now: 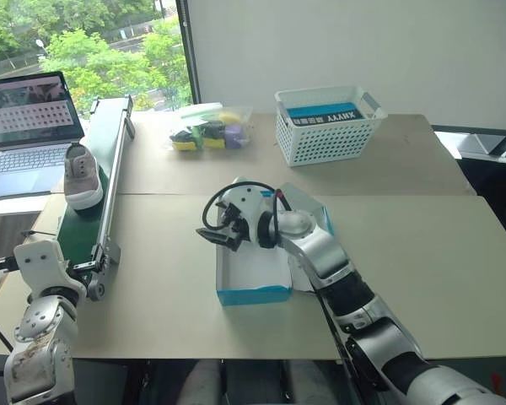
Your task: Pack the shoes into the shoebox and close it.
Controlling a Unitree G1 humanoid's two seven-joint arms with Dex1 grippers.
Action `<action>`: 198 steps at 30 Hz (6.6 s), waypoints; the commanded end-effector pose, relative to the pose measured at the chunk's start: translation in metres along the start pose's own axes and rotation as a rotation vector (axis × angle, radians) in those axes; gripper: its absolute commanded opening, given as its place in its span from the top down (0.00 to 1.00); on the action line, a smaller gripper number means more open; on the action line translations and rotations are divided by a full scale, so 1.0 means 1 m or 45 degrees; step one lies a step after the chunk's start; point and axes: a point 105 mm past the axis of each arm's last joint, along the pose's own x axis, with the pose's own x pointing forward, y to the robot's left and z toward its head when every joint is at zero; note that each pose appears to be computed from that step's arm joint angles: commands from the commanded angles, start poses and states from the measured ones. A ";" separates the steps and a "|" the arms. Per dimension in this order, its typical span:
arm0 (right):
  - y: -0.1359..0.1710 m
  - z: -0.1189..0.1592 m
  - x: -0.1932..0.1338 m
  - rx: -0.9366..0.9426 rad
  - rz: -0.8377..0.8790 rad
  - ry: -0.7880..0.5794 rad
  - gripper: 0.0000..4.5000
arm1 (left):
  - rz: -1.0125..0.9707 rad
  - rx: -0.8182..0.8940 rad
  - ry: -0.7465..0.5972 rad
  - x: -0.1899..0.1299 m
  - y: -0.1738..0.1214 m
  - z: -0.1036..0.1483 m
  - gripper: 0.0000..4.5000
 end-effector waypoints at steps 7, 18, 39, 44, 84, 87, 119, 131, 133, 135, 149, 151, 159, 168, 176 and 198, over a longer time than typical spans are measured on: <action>-0.001 0.018 -0.003 -0.029 -0.022 -0.090 0.01 | 0.048 0.022 -0.014 -0.001 0.006 0.005 0.00; -0.001 0.023 -0.002 -0.021 -0.026 -0.114 0.01 | 0.187 -0.040 0.089 0.007 0.017 -0.009 0.00; -0.003 0.020 -0.003 -0.007 -0.051 -0.109 0.00 | 0.103 -0.062 0.056 0.015 -0.006 -0.005 0.99; -0.003 0.020 -0.002 0.003 -0.053 -0.107 0.00 | 0.173 0.014 0.037 0.013 0.001 -0.001 0.99; -0.001 0.013 0.000 0.016 -0.050 -0.071 0.00 | 0.292 0.479 0.055 0.002 -0.011 -0.004 0.01; -0.002 0.010 0.000 0.008 -0.056 -0.058 0.00 | 0.297 0.377 0.048 0.002 -0.011 -0.004 0.07; -0.034 0.054 -0.016 1.489 0.254 -0.346 0.00 | -1.065 -1.575 -0.230 -0.078 -0.144 0.084 0.71; -0.010 0.083 -0.027 1.529 0.543 -0.327 0.00 | -1.229 -1.738 -0.116 -0.087 -0.166 0.097 0.71; -0.008 0.090 -0.031 1.530 0.593 -0.379 0.00 | -1.221 -1.744 -0.110 -0.084 -0.167 0.098 0.71; -0.007 0.093 -0.034 1.529 0.614 -0.413 0.00 | -1.210 -1.763 -0.116 -0.083 -0.167 0.099 0.71; 0.009 0.069 -0.020 1.471 0.528 -0.262 0.00 | -1.316 -1.711 -0.088 -0.087 -0.181 0.106 0.71; 0.004 0.069 -0.018 1.492 0.502 -0.280 0.00 | -1.320 -1.708 -0.083 -0.088 -0.182 0.105 0.71; -0.019 0.084 -0.025 1.577 0.491 -0.449 0.17 | -1.310 -1.706 -0.077 -0.088 -0.181 0.101 0.73; -0.022 0.092 -0.029 1.554 0.484 -0.505 0.81 | -1.278 -1.668 -0.075 -0.085 -0.181 0.097 0.73; -0.014 0.091 -0.025 1.550 0.488 -0.475 0.95 | -1.179 -1.404 -0.065 -0.072 -0.184 0.083 0.73; -0.084 0.071 -0.071 1.170 -0.158 -0.170 0.95 | -1.248 -0.381 -0.053 -0.087 -0.178 0.053 0.15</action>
